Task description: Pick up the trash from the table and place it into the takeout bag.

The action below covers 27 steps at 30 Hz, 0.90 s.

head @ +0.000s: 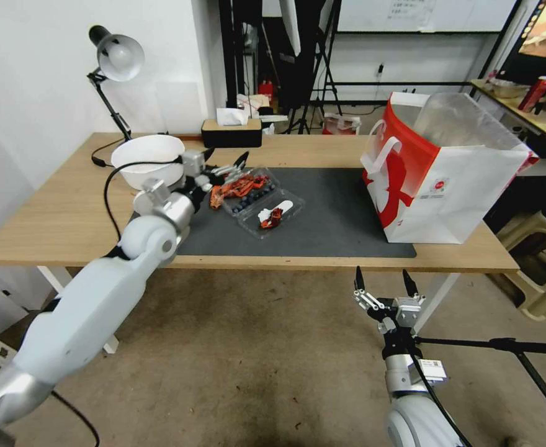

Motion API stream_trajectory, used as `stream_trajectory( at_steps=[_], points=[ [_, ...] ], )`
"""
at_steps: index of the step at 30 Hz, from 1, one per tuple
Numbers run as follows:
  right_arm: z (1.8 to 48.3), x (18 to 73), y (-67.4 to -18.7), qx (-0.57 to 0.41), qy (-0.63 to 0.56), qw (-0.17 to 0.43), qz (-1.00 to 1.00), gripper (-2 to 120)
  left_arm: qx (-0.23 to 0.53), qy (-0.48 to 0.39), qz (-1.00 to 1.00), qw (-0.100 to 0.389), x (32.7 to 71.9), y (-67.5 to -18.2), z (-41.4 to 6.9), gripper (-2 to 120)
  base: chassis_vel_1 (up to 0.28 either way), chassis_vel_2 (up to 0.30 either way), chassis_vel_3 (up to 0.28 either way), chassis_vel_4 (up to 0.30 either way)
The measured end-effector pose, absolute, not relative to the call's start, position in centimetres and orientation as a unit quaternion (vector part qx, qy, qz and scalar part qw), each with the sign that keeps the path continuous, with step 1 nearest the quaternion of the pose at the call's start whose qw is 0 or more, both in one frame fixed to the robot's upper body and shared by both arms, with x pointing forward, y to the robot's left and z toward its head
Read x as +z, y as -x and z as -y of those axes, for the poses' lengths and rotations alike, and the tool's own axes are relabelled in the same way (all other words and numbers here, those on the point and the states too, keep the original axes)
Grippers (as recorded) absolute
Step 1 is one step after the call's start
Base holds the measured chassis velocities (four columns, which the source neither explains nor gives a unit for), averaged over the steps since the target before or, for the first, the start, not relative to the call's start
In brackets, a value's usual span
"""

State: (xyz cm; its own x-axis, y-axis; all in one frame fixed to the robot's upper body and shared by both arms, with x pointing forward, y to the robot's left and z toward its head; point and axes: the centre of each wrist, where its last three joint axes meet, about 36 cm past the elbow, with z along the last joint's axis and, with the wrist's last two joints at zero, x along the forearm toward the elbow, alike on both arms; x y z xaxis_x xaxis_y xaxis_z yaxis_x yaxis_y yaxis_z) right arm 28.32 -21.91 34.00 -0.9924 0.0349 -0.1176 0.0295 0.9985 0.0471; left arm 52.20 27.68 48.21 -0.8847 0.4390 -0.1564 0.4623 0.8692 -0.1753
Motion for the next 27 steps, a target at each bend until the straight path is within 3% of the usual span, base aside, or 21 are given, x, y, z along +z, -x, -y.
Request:
stream_trajectory(
  at_steps=[13,27],
  points=[
    [21.7,33.9,-28.3,0.025,-0.015,0.058,-0.998,100,-0.087,-0.178,-0.979,0.056,46.5,-46.3,-30.4,100,0.000,0.000,0.000,0.000],
    [21.4,33.7,-28.3,0.027,-0.010,0.056,-0.998,100,-0.066,-0.110,-0.990,0.058,42.0,-39.3,-32.5,100,0.000,0.000,0.000,0.000]
  ],
)
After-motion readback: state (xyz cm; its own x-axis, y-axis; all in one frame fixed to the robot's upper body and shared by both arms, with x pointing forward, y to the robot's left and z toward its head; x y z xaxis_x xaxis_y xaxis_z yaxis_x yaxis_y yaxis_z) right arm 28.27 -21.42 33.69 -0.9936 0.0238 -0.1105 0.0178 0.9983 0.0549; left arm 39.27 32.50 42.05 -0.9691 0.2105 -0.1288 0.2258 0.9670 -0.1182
